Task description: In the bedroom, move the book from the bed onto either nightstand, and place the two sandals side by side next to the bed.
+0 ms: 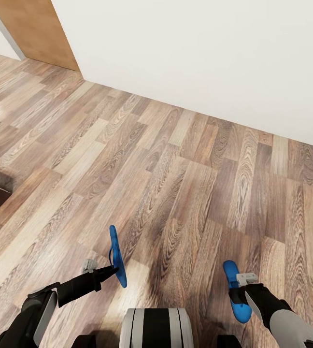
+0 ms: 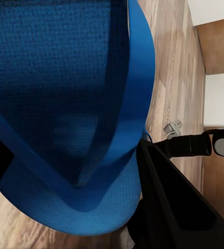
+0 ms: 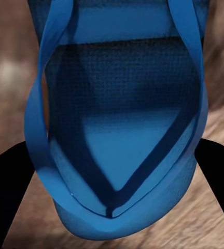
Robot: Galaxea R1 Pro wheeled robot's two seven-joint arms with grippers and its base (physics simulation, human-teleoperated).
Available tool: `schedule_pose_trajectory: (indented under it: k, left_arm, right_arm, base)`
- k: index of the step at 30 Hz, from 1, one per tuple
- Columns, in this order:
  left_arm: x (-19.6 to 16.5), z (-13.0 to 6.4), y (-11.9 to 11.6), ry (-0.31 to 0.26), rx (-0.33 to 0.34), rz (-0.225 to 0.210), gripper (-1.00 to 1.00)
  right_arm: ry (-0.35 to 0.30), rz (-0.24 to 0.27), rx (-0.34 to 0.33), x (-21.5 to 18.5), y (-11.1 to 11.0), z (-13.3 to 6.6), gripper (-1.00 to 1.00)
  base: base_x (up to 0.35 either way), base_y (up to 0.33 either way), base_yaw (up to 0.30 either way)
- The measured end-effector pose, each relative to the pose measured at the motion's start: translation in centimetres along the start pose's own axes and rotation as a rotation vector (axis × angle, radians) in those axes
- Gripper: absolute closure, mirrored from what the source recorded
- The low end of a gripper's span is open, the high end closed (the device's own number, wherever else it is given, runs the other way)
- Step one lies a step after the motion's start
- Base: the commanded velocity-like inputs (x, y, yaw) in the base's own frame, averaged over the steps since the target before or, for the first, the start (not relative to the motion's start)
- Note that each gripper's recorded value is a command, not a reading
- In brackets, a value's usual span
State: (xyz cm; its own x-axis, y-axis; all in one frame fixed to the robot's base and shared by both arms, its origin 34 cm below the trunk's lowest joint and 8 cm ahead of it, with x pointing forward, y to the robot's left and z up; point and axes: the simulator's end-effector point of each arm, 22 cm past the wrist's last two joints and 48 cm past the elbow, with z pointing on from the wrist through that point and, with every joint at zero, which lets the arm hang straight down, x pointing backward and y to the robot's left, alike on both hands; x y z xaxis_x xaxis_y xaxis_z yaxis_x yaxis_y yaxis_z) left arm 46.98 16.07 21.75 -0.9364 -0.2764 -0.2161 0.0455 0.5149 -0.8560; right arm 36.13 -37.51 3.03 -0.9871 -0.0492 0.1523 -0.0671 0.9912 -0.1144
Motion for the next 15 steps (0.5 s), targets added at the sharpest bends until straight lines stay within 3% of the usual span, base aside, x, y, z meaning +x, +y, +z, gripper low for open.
schedule_pose_trajectory:
  k: [15]
  left_arm:
    - [-0.16,-0.06,-0.13,-0.003,0.001,0.003,1.0]
  right_arm:
    - [-0.004,0.004,-0.002,-0.18,0.04,-0.15,1.0]
  base:
    - [0.0,0.0,0.0]
